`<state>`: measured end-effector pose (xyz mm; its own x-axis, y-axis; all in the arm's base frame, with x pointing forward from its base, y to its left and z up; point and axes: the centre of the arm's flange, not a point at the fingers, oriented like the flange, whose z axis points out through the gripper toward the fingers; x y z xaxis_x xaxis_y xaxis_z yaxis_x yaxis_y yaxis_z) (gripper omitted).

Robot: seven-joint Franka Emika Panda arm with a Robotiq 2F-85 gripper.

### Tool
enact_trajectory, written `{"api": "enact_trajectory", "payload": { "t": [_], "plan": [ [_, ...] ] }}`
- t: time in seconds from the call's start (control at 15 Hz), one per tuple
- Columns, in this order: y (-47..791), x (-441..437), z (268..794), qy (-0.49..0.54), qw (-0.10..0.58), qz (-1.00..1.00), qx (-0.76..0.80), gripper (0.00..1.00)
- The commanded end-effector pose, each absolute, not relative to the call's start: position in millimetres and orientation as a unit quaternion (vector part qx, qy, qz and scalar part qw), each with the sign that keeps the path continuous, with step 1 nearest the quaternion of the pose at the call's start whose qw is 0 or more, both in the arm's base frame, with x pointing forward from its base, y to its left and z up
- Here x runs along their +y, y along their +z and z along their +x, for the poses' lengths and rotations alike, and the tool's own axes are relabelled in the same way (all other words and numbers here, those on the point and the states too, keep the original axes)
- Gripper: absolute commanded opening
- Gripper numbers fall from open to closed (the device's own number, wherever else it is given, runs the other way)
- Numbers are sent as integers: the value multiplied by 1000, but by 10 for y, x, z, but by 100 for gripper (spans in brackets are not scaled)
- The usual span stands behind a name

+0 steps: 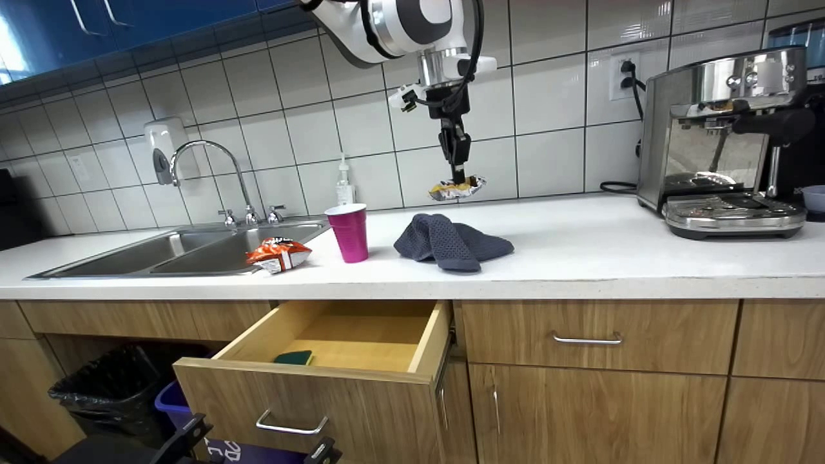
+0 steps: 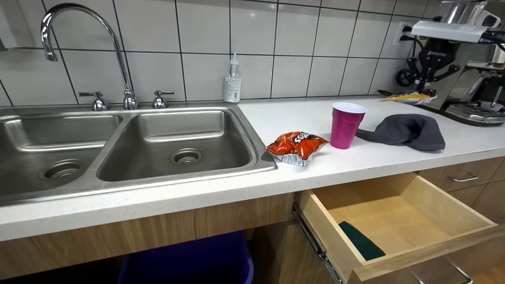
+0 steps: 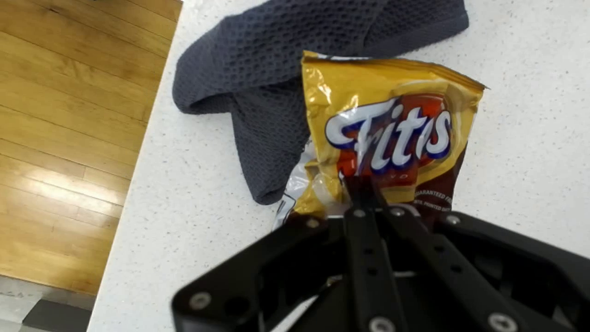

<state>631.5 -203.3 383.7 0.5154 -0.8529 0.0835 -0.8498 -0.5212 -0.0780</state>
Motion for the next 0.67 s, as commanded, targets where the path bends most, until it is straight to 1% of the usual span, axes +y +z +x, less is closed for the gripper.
{"api": "enact_trajectory", "payload": {
  "t": [0.0, 0.6],
  "plan": [
    [3923, -1926, 5864, -64, 13, -888, 455, 0],
    [3891, -1572, 5231, -51, 8, -927, 371, 0]
  ]
}}
